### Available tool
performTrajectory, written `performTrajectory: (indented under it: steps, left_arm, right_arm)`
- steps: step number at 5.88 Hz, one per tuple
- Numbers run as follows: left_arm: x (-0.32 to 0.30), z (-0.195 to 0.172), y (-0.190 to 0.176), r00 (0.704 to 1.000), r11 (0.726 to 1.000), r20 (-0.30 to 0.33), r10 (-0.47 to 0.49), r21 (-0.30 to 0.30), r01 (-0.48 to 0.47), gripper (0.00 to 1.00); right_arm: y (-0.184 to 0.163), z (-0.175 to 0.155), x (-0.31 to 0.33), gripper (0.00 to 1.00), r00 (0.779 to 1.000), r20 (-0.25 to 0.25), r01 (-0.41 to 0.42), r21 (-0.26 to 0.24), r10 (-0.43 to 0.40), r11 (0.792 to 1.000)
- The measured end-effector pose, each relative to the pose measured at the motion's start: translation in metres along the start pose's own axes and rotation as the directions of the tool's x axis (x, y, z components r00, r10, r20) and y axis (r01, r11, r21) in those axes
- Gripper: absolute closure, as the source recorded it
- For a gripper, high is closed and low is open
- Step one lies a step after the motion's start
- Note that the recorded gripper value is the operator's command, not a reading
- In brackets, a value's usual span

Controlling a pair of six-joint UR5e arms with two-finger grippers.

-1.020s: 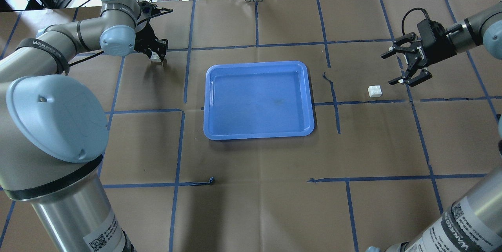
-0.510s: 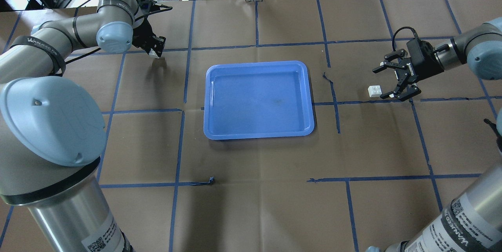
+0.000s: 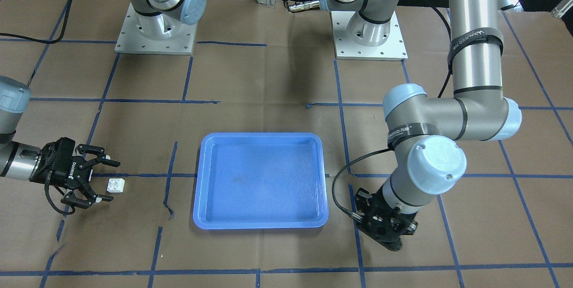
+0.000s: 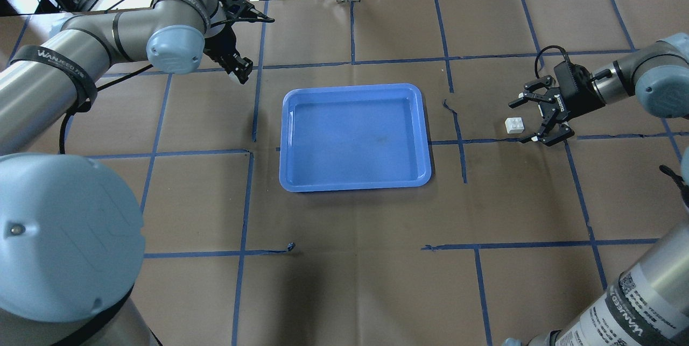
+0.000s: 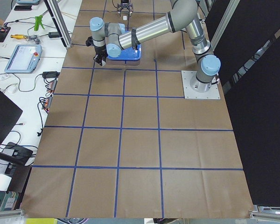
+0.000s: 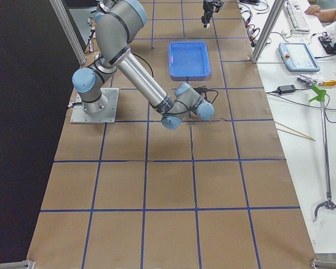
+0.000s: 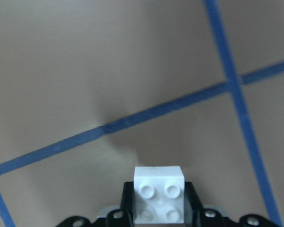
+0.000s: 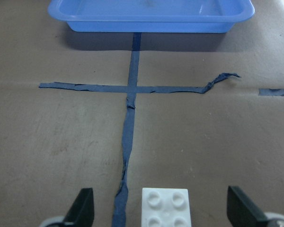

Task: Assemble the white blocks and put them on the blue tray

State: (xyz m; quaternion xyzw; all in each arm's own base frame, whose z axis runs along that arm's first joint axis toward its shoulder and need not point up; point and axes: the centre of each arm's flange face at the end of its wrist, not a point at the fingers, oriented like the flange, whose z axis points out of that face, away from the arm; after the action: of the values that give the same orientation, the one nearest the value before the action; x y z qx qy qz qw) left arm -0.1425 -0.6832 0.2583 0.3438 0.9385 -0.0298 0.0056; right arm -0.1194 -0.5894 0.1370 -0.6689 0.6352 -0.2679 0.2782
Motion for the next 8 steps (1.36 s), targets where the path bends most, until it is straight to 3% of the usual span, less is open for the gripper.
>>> performTrajectory:
  steps: [1,3,4,6,8]
  left_arm:
    - [0.053,-0.007,-0.018,0.986,0.986,-0.005,0.167,0.006,-0.167,1.00]
    - [0.147,-0.003,-0.043,0.879,0.880,-0.022,0.475,0.008,-0.475,1.00]
    - [0.182,0.003,-0.049,0.833,0.834,-0.031,0.552,0.005,-0.552,1.00]
    - [0.226,0.023,-0.052,0.763,0.764,-0.051,0.645,-0.003,-0.646,1.00]
    - [0.244,0.047,-0.039,0.723,0.724,-0.034,0.690,0.006,-0.690,1.00]
  right_arm:
    - [0.007,0.000,-0.002,0.09,1.000,0.001,-0.011,0.002,0.011,1.000]
    - [0.012,0.000,-0.003,0.42,1.000,0.001,-0.019,0.004,0.019,1.000]
    - [0.012,-0.001,-0.002,0.54,1.000,-0.001,-0.018,0.003,0.018,1.000]
    - [0.011,-0.005,0.002,0.59,1.000,-0.021,0.002,-0.018,-0.002,1.000]
    - [0.007,-0.013,0.006,0.61,0.999,-0.035,0.008,-0.032,-0.009,0.999]
